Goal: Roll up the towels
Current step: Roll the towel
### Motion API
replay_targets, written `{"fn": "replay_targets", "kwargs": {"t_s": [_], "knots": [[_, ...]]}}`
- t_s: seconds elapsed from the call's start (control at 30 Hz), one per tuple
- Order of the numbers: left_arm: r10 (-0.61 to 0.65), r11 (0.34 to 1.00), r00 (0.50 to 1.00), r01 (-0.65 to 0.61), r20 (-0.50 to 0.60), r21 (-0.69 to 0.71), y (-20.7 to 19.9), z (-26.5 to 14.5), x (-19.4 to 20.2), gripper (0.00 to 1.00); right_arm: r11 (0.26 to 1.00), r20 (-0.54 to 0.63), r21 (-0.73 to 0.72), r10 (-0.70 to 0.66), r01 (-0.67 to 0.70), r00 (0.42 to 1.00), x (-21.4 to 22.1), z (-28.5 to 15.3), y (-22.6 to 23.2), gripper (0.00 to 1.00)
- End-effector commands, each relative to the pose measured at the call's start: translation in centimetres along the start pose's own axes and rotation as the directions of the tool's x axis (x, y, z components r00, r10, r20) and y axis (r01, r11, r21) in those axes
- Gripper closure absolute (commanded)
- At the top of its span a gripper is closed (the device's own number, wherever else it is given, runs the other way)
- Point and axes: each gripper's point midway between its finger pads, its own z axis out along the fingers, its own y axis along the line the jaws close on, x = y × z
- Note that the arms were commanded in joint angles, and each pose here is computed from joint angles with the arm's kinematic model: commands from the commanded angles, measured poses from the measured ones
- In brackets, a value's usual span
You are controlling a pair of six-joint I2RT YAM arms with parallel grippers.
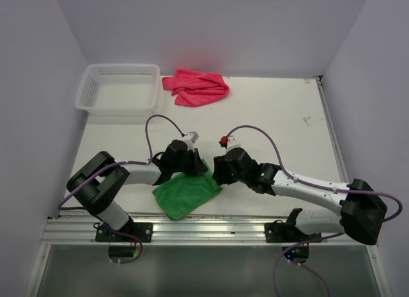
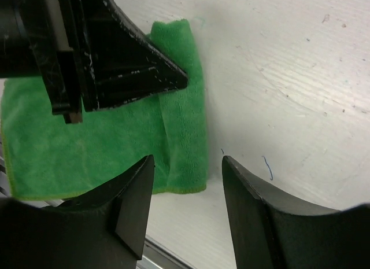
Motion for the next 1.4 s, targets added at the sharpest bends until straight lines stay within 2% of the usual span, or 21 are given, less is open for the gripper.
{"fn": "replay_targets", "kwargs": {"t_s": [0.0, 0.03, 0.3, 0.63, 0.8, 0.93, 1.0, 1.2, 1.37], "knots": [[-0.018, 0.997, 0.999, 0.016, -0.03, -0.07, 1.9, -0.6, 1.4, 0.97, 0.985, -0.005, -0.152, 0.084, -0.084, 0.996, -1.9, 0.9, 2.6, 0.46], [-0.021, 0.997, 0.999, 0.019, -0.029, -0.073, 2.0, -0.6, 1.4, 0.97, 0.983, -0.047, -0.156, 0.092, -0.098, 0.995, -1.1, 1.7, 2.5, 0.47], [-0.028, 0.998, 0.999, 0.025, -0.038, -0.065, 1.9, -0.5, 1.8, 0.98, 0.988, -0.141, -0.096, 0.106, -0.121, 0.984, 1.5, 5.4, 0.3, 0.51], [-0.009, 0.996, 0.999, 0.006, -0.035, -0.084, 2.0, -0.5, 1.3, 0.98, 0.982, -0.193, -0.153, 0.081, -0.111, 0.978, 3.8, 5.2, 0.3, 0.6], [0.005, 0.996, 1.0, -0.007, -0.02, -0.09, 1.7, -0.6, 0.4, 0.98, 0.976, -0.233, -0.195, 0.049, -0.096, 0.971, 5.1, 5.2, 0.6, 0.73], [0.016, 0.996, 1.0, -0.017, -0.01, -0.091, 1.2, -0.7, -0.4, 0.98, 0.975, -0.253, -0.204, 0.031, -0.084, 0.967, 6.0, 5.2, 0.4, 0.88], [0.021, 0.995, 1.0, -0.021, -0.004, -0.094, 1.0, -0.7, -0.8, 0.98, 0.977, -0.261, -0.198, 0.026, -0.08, 0.965, 6.3, 5.2, 0.2, 1.0], [0.029, 0.995, 0.999, -0.026, 0.037, -0.096, 0.3, -1.4, -3.1, 0.96, 0.987, -0.179, -0.157, 0.009, -0.038, 0.984, 5.5, 5.1, -0.8, 1.0], [0.039, 0.996, 0.996, -0.032, 0.076, -0.089, -0.8, -2.4, -5.5, 0.94, 0.989, -0.116, -0.059, -0.145, 0.138, 0.983, 5.1, 4.6, -1.0, 1.0]]}}
